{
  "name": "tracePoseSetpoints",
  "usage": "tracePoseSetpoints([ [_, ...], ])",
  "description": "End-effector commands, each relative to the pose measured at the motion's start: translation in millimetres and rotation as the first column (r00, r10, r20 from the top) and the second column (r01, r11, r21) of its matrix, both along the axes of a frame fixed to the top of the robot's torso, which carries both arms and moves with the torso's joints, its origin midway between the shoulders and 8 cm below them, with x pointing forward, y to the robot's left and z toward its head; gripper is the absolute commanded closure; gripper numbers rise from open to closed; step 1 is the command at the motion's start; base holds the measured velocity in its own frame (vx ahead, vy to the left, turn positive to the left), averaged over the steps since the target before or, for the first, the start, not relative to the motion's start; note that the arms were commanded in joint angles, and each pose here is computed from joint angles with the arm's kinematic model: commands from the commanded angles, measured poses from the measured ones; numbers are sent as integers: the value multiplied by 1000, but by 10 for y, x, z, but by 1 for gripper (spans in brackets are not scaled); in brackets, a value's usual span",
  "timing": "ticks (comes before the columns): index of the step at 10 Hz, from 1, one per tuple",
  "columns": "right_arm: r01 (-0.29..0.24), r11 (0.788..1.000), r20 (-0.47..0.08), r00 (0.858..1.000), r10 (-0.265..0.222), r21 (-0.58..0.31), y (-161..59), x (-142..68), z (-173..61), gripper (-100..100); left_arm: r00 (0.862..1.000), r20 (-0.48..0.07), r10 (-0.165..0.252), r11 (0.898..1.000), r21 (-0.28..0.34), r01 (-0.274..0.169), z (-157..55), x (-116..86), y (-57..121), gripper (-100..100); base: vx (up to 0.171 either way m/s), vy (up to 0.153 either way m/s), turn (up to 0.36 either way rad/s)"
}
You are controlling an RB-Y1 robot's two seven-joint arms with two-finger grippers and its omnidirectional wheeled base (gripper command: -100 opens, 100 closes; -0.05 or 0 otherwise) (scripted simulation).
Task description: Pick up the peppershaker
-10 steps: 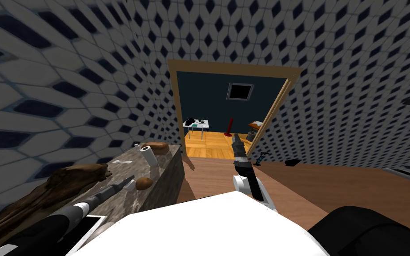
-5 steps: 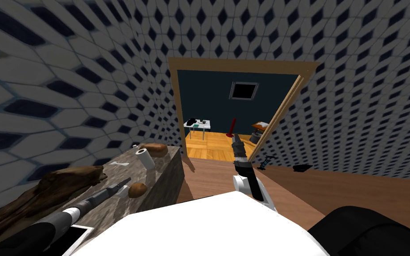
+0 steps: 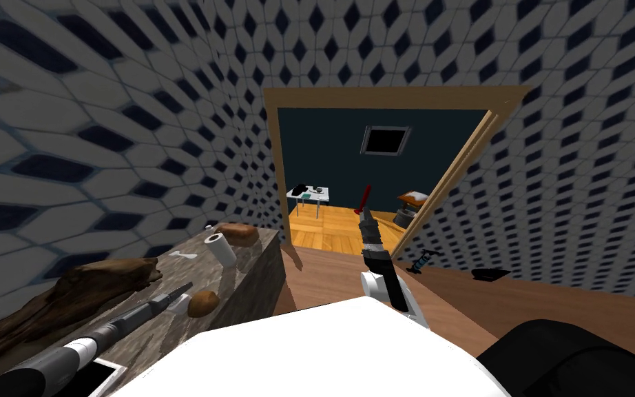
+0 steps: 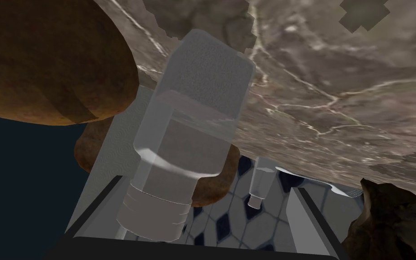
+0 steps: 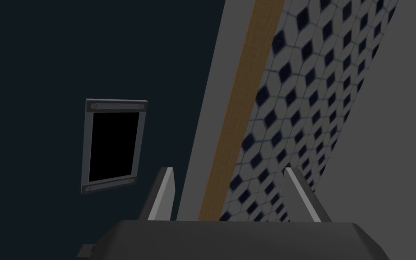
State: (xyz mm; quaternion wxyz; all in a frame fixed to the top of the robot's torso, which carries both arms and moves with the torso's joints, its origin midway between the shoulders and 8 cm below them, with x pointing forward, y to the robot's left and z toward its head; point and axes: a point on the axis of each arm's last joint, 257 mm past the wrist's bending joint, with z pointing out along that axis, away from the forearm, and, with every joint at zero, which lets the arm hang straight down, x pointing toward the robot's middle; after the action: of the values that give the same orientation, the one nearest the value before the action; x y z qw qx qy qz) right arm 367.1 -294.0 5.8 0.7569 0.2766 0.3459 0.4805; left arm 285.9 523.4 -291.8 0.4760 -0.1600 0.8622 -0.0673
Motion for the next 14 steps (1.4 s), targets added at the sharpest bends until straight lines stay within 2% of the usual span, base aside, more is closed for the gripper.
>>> tracePoseSetpoints([
  [1,0,1000,0,1000,0,0,0,0,0,0,999,12,-30,999,-17,30,20,6,-59,-100,50,-34,-13],
  [2,0,1000,0,1000,0,0,0,0,0,0,1000,-5,-18,1000,8,18,-19,-108,128,-100,96,-51,152],
  [4,0,1000,0,1000,0,0,0,0,0,0,998,11,-56,998,-16,56,8,-99,29,-100,71,-49,48],
  [5,0,1000,0,1000,0,0,0,0,1,0,999,-10,-43,999,7,43,-33,-227,220,-100,99,-51,154],
  [7,0,1000,0,1000,0,0,0,0,0,0,997,6,-82,996,-17,82,-3,-217,110,-100,71,-53,46],
  [8,0,1000,0,1000,0,0,0,0,1,0,997,-17,-70,998,3,70,-44,-359,298,-100,95,-84,126],
  [10,0,1000,0,1000,0,0,0,0,0,0,994,-1,-108,994,-21,108,-12,-348,186,-100,75,-59,66],
  [11,0,1000,0,1000,0,0,0,0,1,0,995,-26,-94,996,-1,94,-49,-493,366,-100,102,-54,114],
  [13,0,1000,0,1000,0,0,0,0,0,0,991,-10,-133,991,-27,133,-18,-490,254,-100,68,-45,63],
  [14,0,1000,0,1000,0,0,0,0,1,0,992,-39,-116,993,-8,116,-56,-650,443,-100,83,-47,134],
])
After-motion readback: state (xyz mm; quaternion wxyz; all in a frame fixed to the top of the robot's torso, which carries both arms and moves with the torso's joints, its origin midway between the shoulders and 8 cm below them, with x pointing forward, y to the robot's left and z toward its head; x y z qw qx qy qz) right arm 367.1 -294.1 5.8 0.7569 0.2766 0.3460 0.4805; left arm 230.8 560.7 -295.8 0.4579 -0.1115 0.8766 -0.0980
